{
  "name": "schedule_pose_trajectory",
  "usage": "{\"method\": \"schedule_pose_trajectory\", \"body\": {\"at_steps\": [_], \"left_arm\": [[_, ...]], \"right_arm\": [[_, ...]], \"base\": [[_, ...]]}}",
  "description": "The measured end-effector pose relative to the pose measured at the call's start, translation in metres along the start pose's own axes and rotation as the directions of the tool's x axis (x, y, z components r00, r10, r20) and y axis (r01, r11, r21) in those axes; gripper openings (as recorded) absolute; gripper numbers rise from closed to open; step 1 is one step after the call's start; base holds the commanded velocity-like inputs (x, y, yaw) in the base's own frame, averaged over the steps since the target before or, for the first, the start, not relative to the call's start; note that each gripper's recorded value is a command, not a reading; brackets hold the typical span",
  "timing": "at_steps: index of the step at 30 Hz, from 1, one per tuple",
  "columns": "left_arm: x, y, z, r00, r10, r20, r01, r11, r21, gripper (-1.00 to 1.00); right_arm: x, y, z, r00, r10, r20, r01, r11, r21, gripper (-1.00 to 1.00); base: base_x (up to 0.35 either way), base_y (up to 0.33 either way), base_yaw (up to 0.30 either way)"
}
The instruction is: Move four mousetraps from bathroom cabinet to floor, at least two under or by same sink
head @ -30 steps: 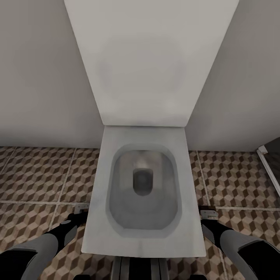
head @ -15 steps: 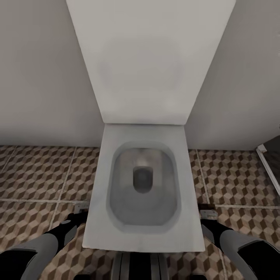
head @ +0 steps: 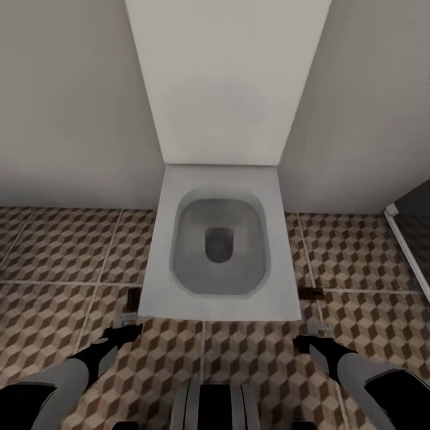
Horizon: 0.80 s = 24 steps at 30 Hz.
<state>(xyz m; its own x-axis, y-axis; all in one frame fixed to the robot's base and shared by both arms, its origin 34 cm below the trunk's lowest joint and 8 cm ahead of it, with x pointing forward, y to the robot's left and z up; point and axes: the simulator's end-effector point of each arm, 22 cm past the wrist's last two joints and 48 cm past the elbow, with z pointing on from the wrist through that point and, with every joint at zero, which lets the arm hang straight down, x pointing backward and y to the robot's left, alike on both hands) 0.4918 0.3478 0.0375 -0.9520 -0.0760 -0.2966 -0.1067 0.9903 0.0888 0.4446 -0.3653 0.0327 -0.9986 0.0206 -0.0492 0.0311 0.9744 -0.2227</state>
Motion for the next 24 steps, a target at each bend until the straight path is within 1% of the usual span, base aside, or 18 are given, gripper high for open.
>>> {"method": "schedule_pose_trajectory", "body": {"at_steps": [24], "left_arm": [[-0.0003,-0.0006,0.0000,1.000,0.006,0.002,-0.006,1.000,0.002,1.00]], "right_arm": [[-0.0007,0.0005,0.0000,1.000,0.000,0.003,0.000,1.000,-0.001,1.00]], "base": [[-0.333,0.000,0.000]]}}
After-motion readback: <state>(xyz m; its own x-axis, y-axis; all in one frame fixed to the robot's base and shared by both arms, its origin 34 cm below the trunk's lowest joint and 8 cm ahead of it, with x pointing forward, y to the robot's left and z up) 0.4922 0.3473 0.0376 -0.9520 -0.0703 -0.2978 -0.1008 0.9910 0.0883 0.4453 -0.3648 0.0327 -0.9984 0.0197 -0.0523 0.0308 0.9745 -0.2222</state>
